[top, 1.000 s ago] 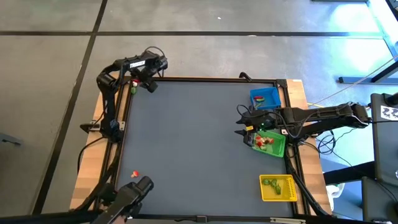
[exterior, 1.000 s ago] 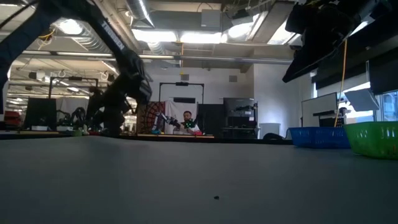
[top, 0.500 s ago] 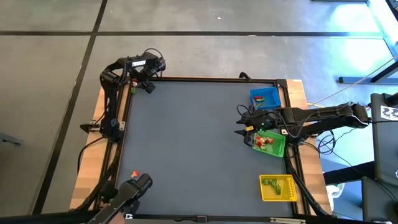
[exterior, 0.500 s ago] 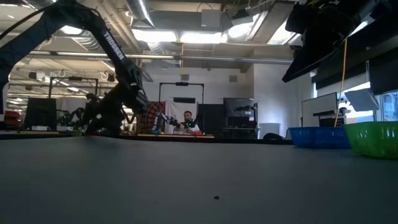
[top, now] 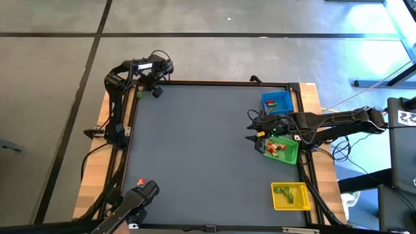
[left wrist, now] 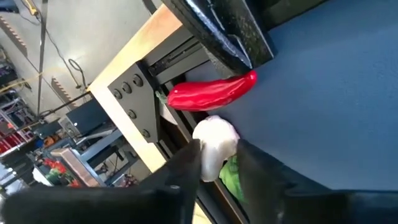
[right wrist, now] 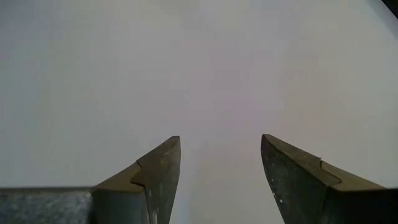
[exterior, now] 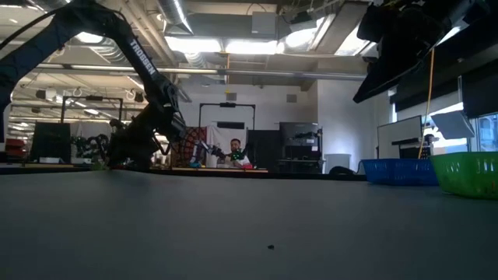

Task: Sort produce into baskets
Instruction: Put the brown mushroom into the green basket

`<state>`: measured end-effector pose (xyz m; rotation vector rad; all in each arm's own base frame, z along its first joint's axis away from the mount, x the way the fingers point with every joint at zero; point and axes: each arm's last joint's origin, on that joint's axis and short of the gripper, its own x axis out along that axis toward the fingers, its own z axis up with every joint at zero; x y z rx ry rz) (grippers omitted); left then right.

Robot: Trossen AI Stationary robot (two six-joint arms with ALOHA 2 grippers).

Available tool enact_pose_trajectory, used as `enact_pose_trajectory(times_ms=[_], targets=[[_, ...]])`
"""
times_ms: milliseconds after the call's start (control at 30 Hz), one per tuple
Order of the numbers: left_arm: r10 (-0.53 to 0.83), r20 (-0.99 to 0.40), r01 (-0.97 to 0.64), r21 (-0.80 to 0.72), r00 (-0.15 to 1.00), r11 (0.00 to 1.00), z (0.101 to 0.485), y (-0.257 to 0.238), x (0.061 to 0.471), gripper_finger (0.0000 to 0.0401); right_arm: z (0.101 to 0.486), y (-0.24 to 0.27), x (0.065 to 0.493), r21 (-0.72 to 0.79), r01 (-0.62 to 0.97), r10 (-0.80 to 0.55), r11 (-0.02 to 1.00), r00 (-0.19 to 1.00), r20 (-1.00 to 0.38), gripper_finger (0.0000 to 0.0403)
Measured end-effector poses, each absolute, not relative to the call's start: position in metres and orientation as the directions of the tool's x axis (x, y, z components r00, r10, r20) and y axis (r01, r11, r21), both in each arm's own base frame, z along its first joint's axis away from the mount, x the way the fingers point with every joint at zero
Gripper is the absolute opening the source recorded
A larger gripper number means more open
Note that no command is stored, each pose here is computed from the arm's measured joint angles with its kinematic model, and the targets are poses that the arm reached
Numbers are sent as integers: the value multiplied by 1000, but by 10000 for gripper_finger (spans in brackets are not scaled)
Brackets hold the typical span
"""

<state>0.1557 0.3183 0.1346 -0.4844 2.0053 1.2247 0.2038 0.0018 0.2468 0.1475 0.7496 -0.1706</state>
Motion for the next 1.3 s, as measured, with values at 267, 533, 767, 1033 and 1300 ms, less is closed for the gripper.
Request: enact_pose_trajectory(times_ms=[267,533,767,1033,1300], targets=[[54,-744,-624,595,-666,507,135,318,156,14,247,2,204,73,207,-101,976,719,-688,223],[111,-754,-607,598,-647,524,148,309,171,13,247,2,203,60,196,-101,979,716,-690,223],[278,-784,-595,608,-555,526,196,277,202,5,247,2,204,59,196,-102,979,721,-686,223],[463,-840,-653,522,-282,549,261,215,237,14,248,2,205,92,229,-109,969,732,-673,228],[553,-827,-657,363,99,661,309,142,265,9,246,3,215,158,221,-67,962,755,-652,301]])
